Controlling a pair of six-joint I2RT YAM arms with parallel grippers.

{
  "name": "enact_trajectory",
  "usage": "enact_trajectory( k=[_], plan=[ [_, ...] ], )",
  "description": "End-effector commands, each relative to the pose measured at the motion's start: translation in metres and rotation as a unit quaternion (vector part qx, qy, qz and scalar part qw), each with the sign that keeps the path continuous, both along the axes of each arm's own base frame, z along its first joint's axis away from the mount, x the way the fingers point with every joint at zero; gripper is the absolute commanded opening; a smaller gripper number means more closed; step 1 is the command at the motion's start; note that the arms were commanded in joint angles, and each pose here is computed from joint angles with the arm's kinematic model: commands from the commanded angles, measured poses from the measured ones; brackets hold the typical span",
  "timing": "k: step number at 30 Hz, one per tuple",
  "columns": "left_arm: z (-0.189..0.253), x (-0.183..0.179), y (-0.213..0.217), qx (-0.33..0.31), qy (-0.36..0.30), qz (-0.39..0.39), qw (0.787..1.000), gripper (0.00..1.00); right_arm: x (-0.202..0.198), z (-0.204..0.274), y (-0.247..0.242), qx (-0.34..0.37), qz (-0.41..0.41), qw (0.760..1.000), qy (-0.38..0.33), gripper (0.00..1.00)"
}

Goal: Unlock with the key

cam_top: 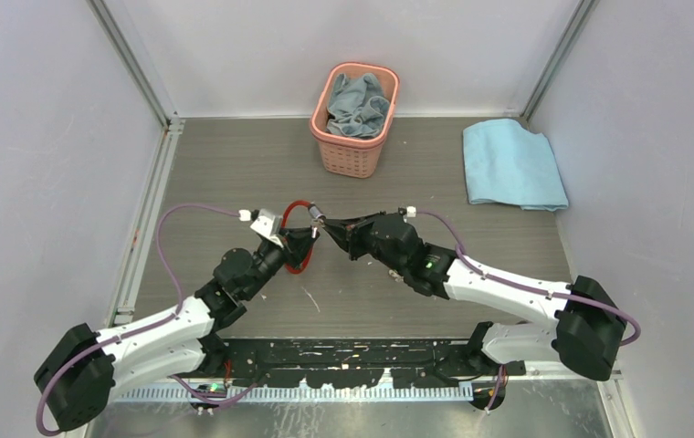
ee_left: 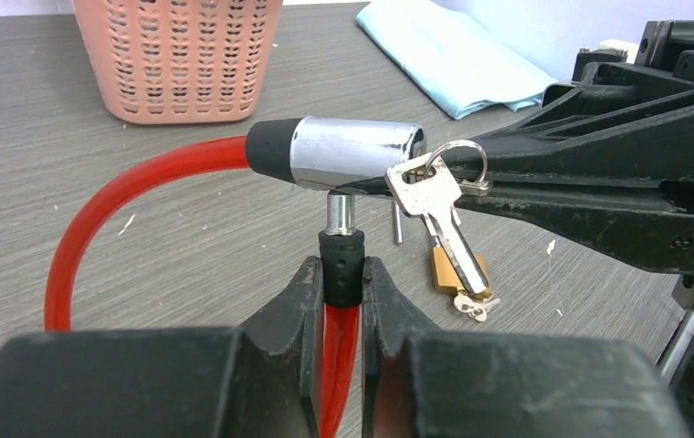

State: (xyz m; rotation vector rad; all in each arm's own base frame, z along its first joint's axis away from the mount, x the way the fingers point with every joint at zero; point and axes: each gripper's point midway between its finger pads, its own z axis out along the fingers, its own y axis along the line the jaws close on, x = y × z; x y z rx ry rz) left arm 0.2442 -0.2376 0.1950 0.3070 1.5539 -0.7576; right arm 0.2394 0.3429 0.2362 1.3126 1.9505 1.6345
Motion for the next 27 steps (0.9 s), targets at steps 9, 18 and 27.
enact_trajectory(
  k=[9, 18, 27],
  plan=[
    [0.038, -0.012, 0.017, -0.045, -0.059, 0.013, 0.997, 0.0, -0.017, -0.002, 0.006, -0.007, -0.003, 1.0, -0.012, 0.01],
    [0.031, -0.013, 0.025, -0.03, -0.059, 0.025, 0.998, 0.0, -0.028, -0.026, 0.026, -0.025, 0.02, 0.999, 0.008, 0.01],
    [0.035, -0.01, 0.03, -0.015, -0.066, 0.038, 0.997, 0.0, -0.03, -0.042, 0.018, -0.076, 0.017, 0.997, 0.016, 0.01]
  ],
)
